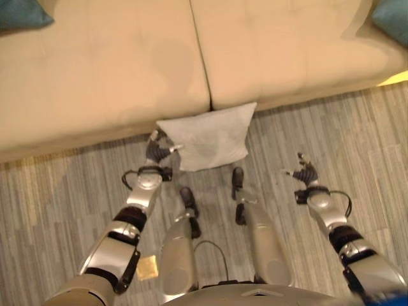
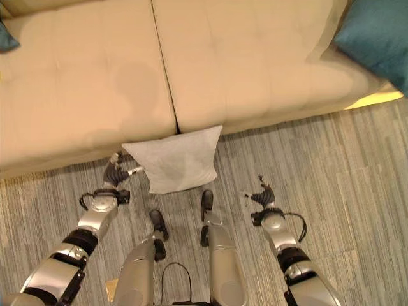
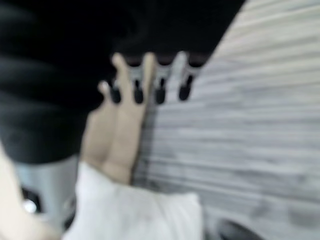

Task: Pick up all the scattered cushions and arrange them neatly on the sofa.

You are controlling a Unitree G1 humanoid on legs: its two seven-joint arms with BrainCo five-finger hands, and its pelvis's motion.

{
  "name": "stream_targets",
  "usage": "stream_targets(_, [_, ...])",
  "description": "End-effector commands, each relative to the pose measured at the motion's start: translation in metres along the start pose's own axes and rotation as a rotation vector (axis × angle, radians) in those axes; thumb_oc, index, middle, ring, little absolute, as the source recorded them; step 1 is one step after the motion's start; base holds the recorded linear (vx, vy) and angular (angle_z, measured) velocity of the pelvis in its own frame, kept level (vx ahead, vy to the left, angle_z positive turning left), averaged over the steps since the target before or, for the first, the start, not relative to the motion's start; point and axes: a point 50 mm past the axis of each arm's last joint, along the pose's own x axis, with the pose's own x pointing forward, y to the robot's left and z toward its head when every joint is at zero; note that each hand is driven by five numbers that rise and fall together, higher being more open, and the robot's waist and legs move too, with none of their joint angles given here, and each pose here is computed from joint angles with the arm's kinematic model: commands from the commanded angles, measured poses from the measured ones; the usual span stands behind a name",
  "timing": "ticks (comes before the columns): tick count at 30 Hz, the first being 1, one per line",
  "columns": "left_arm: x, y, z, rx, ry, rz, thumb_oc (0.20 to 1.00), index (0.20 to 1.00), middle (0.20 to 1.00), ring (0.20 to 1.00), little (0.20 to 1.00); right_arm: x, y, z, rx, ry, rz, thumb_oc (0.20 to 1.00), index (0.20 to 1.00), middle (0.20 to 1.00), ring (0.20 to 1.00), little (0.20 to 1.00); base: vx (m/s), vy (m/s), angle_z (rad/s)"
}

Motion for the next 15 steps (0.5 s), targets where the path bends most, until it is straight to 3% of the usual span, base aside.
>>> stream_targets(1, [0.002,0.028,-0.002,-0.023,-0.011,0.122,1.000,1.000,1.000,1.000,1.000,0.007,-0.009,0.018,0.020,-0.087,-0.060,1.000,1.000,1.000,1.000,1.000,-0.05,-0.059,-0.02])
stream_targets(5, [0.016,0.039,0.020,-0.044,-0.057,0.150,1.000,1.000,1.000,1.000,1.000,0.029,-0.033,0.072,-0.015,-0.223,-0.123,1.000,1.000,1.000,1.000,1.000,-0.02,-0.081,0.00])
stream_targets(15, [0.023,0.035,0.032,-0.035,-0.074,0.100,1.000,1.000,1.000,1.000,1.000,0.043,-0.071,0.110,-0.099,-0.284,-0.208,1.000,1.000,1.000,1.000,1.000,0.03,-0.056,0.12])
